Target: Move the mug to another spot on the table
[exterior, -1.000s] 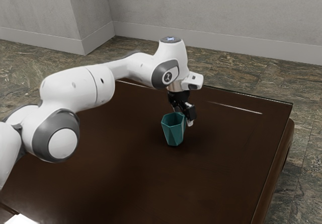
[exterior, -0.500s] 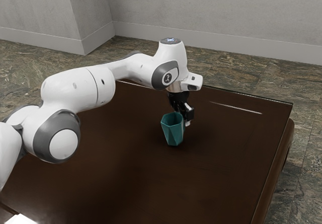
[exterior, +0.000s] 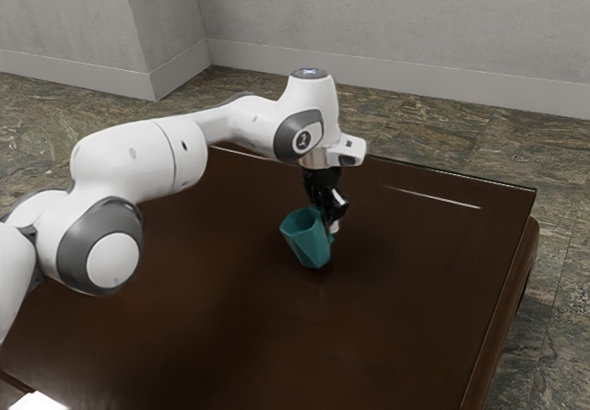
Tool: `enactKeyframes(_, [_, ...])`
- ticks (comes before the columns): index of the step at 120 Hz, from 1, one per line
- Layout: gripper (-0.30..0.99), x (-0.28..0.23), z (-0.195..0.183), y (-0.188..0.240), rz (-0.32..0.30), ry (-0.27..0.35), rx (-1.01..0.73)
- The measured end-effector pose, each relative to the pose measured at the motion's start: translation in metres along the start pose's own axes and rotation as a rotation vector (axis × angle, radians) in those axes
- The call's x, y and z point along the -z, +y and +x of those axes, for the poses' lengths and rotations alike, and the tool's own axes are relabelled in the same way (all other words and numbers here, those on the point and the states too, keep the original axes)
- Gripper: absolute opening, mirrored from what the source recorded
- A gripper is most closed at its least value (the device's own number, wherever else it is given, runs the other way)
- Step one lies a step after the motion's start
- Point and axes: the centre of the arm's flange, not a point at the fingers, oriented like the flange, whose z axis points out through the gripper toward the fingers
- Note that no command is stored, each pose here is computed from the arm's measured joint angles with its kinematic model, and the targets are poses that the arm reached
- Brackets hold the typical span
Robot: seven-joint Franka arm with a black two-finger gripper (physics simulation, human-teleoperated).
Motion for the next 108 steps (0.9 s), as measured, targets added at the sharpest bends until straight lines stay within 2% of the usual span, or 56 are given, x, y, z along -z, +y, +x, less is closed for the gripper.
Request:
enactKeyframes(29, [0.00,0.012,-0.016,-0.004,0.003,-0.103,0.044])
enactKeyframes(85, [-0.07,-0.001,-0.057,-0.025,-0.029,-0.362,0.185])
enactKeyframes(108, [-0.07,-0.006,-0.072,-0.043,-0.032,-0.418,0.241])
